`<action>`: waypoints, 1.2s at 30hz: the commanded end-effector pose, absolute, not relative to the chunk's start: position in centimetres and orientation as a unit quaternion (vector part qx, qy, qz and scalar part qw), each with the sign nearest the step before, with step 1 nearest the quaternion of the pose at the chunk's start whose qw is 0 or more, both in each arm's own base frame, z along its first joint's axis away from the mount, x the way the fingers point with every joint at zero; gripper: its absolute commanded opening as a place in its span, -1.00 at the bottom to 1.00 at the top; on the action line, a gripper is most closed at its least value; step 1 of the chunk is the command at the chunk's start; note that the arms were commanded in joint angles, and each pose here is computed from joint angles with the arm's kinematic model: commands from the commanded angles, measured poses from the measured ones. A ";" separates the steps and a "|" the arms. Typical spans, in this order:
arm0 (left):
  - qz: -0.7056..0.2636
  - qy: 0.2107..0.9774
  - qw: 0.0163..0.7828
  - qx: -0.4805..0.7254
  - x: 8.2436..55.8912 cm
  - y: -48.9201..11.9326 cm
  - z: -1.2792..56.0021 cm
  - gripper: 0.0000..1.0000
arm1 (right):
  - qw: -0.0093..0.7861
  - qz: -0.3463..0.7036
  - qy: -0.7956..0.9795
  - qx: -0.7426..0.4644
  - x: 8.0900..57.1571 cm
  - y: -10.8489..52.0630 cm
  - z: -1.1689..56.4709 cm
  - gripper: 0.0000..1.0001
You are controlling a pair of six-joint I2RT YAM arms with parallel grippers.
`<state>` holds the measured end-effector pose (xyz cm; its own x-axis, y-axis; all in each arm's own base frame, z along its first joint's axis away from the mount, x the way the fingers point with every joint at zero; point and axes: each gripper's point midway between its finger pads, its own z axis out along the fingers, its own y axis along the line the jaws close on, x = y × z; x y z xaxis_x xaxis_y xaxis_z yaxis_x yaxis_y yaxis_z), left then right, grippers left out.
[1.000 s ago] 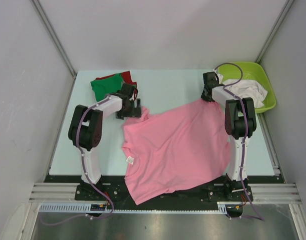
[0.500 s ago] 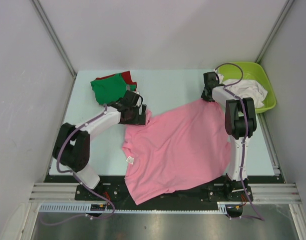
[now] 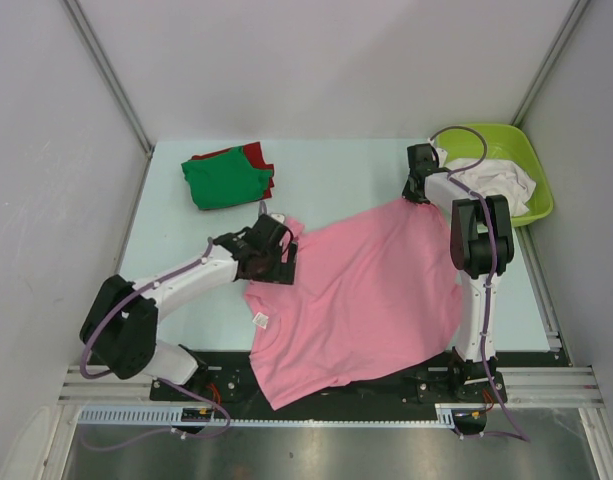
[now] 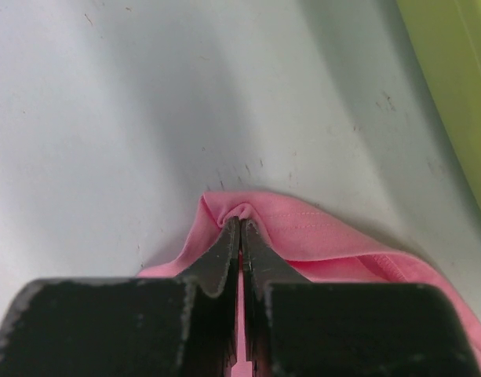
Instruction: Fold and stack the t-shirts
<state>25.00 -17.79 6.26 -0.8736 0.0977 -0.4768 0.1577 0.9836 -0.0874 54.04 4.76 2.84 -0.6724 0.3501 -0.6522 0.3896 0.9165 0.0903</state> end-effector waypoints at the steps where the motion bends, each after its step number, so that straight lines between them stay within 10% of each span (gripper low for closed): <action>1: -0.064 0.944 0.318 0.052 29.8 -19.3 12.6 0.92 | 0.367 -0.011 0.910 0.192 54.4 5.9 4.7 -1.00; 6: -0.066 0.938 0.338 0.035 33.9 -18.6 16.2 0.93 | 0.360 -0.015 0.909 0.209 54.6 4.7 4.4 -1.00; 9: -0.068 0.938 0.341 0.018 35.5 -17.3 16.9 0.93 | 0.362 -0.009 0.902 0.235 55.5 3.6 4.8 0.03; 17: -0.060 0.941 0.331 -0.017 36.7 -14.2 15.4 0.94 | 0.419 0.020 0.882 0.215 56.1 5.9 11.1 0.92; 36: -0.178 0.927 0.311 -0.114 34.0 -11.8 14.2 0.93 | 0.331 0.295 0.882 -0.157 45.8 40.4 17.0 0.74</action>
<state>34.38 -10.63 10.00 -0.8354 -0.2974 -0.4622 -0.1673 0.9386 -0.3017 44.13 39.84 17.85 -0.6815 -0.1036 -0.7245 -0.4943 0.7952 0.3512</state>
